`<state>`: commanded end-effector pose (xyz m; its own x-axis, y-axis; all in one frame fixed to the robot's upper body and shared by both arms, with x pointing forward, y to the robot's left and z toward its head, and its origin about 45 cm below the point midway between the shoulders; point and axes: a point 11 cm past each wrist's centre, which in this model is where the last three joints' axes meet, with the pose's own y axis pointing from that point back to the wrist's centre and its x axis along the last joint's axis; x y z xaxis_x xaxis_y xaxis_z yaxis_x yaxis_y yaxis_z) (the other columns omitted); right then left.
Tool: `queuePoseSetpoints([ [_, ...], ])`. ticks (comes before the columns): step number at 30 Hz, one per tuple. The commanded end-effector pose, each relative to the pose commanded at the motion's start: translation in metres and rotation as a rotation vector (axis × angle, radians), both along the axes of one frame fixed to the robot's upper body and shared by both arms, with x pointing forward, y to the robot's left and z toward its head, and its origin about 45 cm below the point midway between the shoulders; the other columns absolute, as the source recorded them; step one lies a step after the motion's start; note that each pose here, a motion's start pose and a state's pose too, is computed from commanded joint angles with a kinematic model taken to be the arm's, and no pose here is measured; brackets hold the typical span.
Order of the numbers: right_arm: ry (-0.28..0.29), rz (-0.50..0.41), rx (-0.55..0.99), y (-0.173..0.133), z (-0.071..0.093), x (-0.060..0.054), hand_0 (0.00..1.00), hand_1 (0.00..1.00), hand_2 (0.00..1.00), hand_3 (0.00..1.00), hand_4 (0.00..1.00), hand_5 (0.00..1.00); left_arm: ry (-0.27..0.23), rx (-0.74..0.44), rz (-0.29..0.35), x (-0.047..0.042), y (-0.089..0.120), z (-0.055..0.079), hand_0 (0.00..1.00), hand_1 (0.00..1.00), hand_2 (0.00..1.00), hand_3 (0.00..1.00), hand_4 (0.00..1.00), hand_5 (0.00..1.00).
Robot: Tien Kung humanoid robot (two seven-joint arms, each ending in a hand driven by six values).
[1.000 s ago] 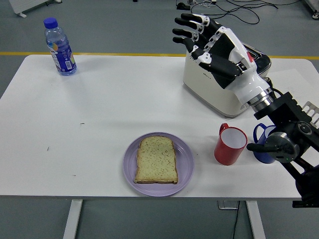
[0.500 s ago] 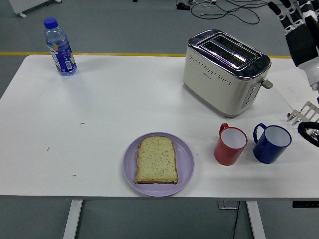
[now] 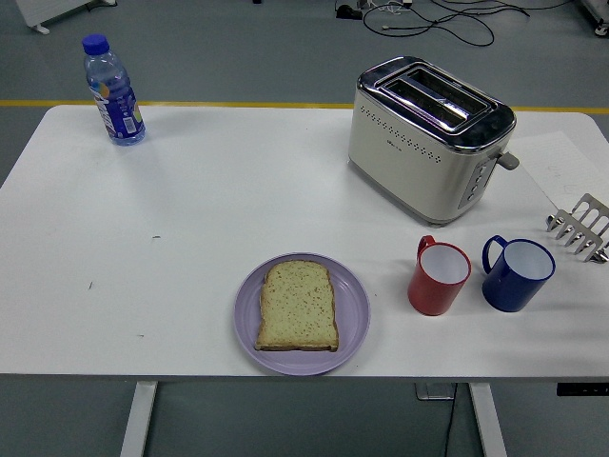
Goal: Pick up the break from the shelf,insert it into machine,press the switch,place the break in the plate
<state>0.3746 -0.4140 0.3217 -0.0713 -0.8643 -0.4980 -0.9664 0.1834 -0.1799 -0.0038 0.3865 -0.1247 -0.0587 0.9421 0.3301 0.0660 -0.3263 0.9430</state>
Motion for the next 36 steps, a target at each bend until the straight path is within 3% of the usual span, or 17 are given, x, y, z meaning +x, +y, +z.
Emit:
queuePoseSetpoints([
  [7,0.077,-0.132,0.051,-0.051,-0.027,-0.027,0.705,0.665,0.681,0.617,0.523,0.138,0.004,0.004,-0.002,-0.0025,0.002,0.0,0.676,0.664,0.694,0.81,0.516,0.998],
  [12,0.106,-0.177,0.071,-0.067,-0.04,-0.039,0.704,0.664,0.68,0.616,0.519,0.138,0.002,0.004,0.002,-0.0023,0.002,0.0,0.676,0.663,0.694,0.81,0.516,0.998],
  [23,0.135,-0.242,0.157,-0.085,-0.065,-0.065,0.702,0.662,0.678,0.618,0.509,0.136,-0.008,0.004,0.004,0.0007,0.003,0.001,0.674,0.662,0.693,0.811,0.515,0.998],
  [36,0.114,-0.244,0.262,-0.079,-0.081,-0.079,0.697,0.661,0.678,0.616,0.501,0.137,-0.027,-0.002,-0.002,0.0098,0.003,0.001,0.675,0.661,0.697,0.811,0.513,0.998],
])
